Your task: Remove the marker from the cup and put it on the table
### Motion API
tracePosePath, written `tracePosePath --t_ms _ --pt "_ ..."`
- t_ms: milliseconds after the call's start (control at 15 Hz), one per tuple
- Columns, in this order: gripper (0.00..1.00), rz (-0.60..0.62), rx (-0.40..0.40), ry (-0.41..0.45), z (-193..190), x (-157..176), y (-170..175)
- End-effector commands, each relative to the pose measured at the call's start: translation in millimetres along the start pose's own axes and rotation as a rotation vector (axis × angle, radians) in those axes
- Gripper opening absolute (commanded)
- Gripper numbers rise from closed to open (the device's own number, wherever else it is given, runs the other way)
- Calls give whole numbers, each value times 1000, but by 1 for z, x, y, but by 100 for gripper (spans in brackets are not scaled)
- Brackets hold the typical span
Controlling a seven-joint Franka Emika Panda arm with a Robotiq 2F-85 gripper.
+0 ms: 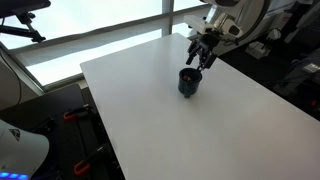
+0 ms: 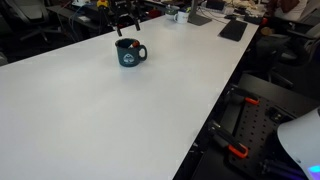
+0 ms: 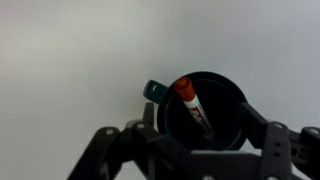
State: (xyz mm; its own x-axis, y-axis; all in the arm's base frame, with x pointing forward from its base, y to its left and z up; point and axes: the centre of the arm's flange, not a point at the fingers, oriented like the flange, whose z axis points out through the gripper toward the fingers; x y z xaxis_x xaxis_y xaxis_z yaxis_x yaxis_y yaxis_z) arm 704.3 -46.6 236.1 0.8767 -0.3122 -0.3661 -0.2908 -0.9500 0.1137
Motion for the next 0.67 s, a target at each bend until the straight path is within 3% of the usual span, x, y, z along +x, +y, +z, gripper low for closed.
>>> tracePosePath --t_ms 0,400,600 --pt "89 16 11 -37 0 2 -1" --pt "90 20 10 -60 10 5 2" --pt "78 22 11 -67 14 6 4"
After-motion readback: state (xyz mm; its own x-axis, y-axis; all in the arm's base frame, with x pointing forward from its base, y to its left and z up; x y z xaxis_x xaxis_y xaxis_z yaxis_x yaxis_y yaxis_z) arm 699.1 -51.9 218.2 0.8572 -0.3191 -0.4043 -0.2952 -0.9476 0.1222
